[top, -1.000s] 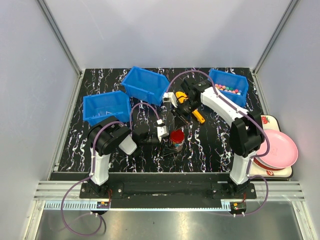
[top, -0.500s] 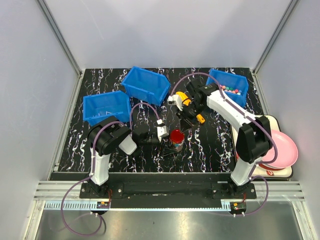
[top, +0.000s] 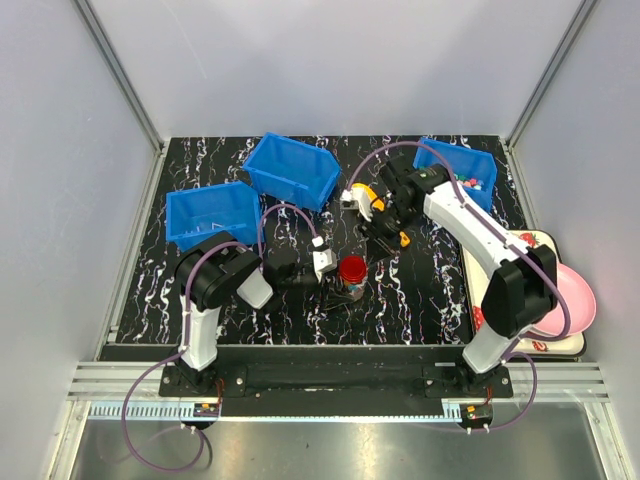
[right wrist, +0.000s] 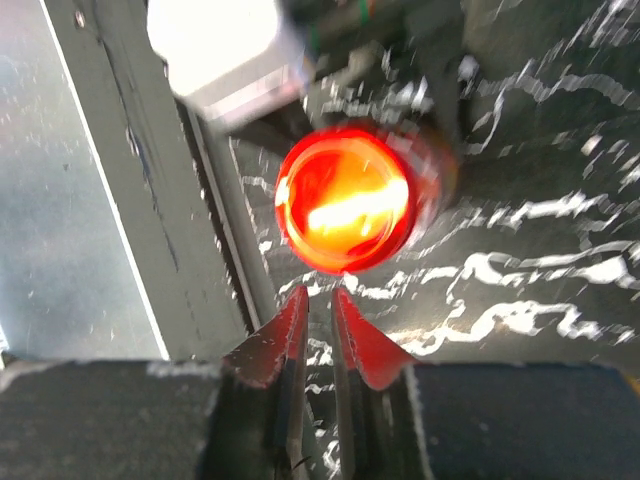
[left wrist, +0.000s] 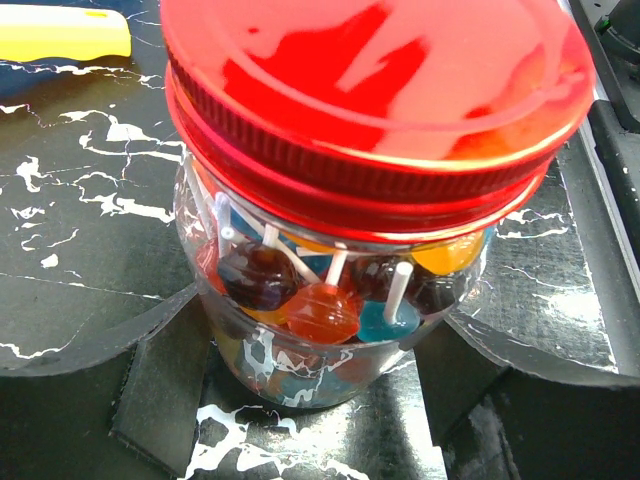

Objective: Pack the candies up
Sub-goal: Screw the bottle lid onto the packing bottle.

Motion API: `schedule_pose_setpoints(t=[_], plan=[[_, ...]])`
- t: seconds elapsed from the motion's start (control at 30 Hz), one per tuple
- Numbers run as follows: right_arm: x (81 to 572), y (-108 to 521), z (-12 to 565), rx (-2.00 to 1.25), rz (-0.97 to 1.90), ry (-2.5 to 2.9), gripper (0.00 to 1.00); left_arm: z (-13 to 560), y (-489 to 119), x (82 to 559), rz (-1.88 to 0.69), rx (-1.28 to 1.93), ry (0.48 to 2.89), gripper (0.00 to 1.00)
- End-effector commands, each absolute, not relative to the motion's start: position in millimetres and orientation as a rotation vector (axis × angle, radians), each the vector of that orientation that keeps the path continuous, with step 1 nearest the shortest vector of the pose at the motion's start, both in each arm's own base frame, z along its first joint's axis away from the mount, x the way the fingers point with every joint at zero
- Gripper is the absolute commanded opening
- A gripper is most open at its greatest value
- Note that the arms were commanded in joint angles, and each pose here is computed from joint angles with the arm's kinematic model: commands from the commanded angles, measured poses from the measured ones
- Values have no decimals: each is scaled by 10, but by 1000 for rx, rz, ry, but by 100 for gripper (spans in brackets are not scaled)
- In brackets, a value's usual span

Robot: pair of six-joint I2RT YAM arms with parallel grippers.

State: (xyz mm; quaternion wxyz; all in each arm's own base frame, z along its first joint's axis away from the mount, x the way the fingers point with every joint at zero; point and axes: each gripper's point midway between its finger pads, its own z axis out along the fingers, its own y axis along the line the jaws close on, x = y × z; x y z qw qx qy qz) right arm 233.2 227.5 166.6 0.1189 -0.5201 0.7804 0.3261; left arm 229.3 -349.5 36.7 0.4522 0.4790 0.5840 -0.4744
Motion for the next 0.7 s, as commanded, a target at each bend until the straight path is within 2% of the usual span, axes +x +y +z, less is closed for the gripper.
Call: schedule_pose_setpoints(t=[0.0, 0.3, 0.67], plan=[[2562, 2516, 1804, -1499, 994, 2199, 20, 900, -3613, 2481, -1109, 1147, 1205, 0], [2676, 2889, 1702, -1578, 1085, 2144, 22, 900, -3618, 2483, -1111, 1148, 1206, 0], [2637, 2935, 1595, -1602, 1134, 2157, 22, 909, -3615, 2486, -1111, 1147, 1204, 0]])
